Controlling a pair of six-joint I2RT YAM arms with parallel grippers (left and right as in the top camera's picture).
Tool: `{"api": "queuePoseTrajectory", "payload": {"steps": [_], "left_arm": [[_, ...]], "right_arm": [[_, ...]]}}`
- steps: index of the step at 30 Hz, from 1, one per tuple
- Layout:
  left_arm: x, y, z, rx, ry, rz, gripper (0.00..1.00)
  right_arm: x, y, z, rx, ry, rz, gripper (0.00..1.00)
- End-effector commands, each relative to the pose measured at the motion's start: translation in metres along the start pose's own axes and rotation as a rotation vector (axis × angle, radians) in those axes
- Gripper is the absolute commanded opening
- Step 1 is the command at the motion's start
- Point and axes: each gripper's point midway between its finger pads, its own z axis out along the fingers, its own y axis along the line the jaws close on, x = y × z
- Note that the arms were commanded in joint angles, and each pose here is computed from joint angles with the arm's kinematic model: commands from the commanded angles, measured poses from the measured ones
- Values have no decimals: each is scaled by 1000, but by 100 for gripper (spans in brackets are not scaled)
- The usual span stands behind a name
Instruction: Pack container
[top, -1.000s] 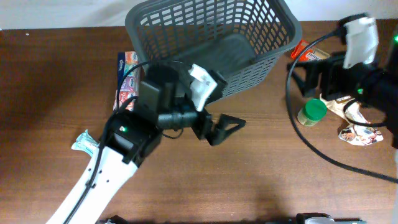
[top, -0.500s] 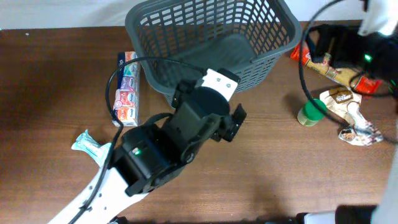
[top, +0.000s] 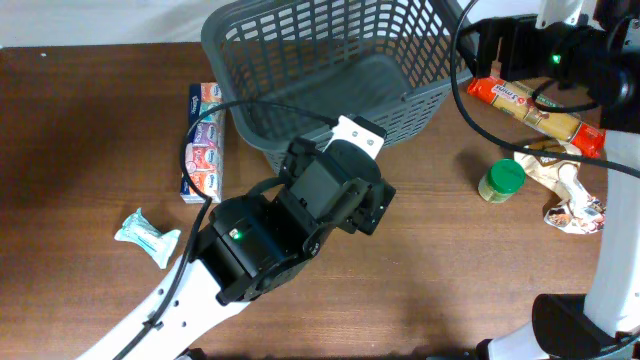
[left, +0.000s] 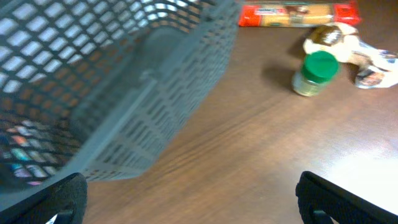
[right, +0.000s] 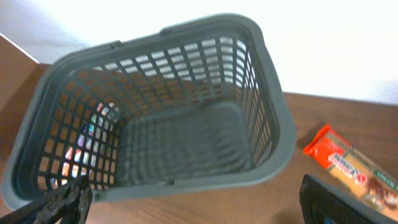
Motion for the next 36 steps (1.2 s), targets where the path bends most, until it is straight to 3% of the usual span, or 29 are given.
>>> {"api": "queuePoseTrajectory", "payload": {"steps": [1, 12, 23, 29, 36], "left_arm": [[0, -18, -1, 97, 12, -12, 99], [3, -32, -3, 180, 32, -11, 99], [8, -44, -2, 242, 61, -17, 99], [19, -45, 17, 206, 133, -109, 99], [49, -23, 45, 0, 256, -302, 99]], "right_arm": [[-10, 10, -4, -33, -39, -31, 99], [-37, -4, 25, -23, -122, -66, 99], [-43, 0, 62, -138, -132, -33, 99], [-22, 8, 93, -265, -42, 6, 99], [9, -3, 133, -261, 80, 66, 99]]}}
